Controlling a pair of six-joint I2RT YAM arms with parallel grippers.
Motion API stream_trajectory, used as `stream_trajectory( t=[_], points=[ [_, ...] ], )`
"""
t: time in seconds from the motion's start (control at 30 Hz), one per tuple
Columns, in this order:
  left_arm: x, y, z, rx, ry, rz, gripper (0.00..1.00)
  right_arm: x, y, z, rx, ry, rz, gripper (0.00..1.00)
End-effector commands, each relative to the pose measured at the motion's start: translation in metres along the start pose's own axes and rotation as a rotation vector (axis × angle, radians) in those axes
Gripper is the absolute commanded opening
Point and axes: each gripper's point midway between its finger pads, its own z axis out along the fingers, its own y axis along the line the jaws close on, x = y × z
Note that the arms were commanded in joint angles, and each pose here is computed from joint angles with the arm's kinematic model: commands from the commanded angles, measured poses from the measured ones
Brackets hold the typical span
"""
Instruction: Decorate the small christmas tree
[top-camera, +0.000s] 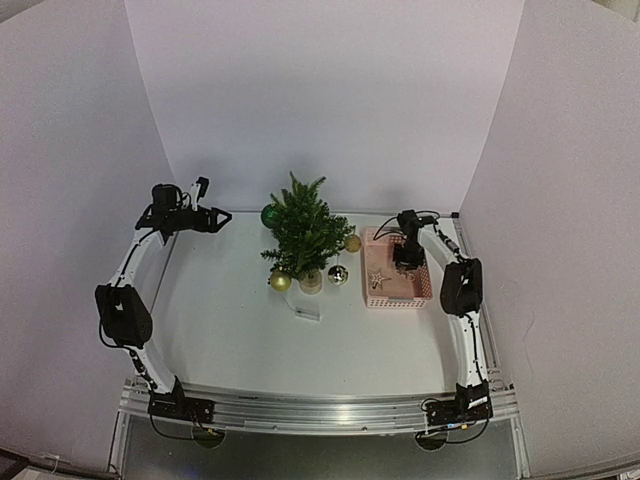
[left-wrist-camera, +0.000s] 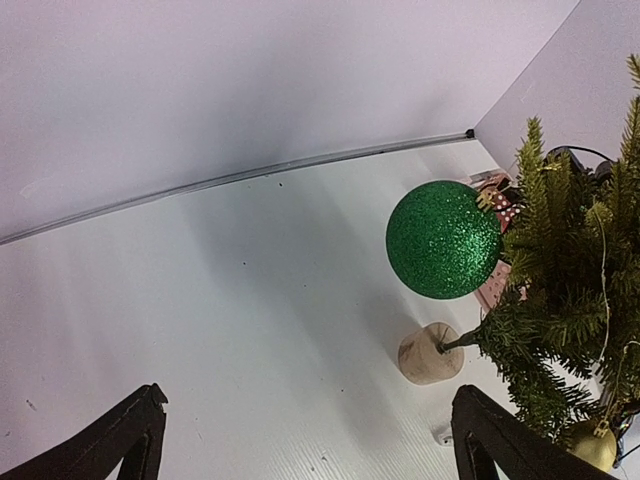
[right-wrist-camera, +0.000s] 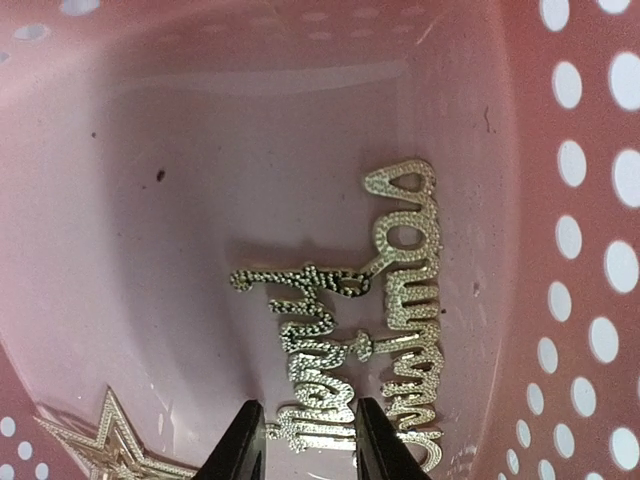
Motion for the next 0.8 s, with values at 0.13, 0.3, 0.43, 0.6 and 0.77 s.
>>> stream_trajectory(
  t=[0.13,0.3,0.43,0.6,0.77],
  points=[
    [-0.011,0.002,0.0,0.014,-0.037,0.011,1.0,-0.002,0.007,0.003,-0.02,0.004,-0.019,0.34],
    [-0.011,0.003,-0.001,0.013,-0.038,0.011,1.0,0.002,0.002,0.009,0.001,0.018,-0.019,0.36],
    [-0.012,0.004,-0.001,0.013,-0.04,0.009,1.0,0.005,0.001,0.016,0.01,0.03,-0.028,0.36],
    [-0.014,0.005,-0.002,0.011,-0.049,0.011,0.99,0.016,-0.003,0.028,0.021,0.072,-0.021,0.32],
    [-0.018,0.007,-0.004,0.01,-0.056,0.011,1.0,0.026,-0.009,0.036,0.046,0.101,-0.022,0.23]
  ],
)
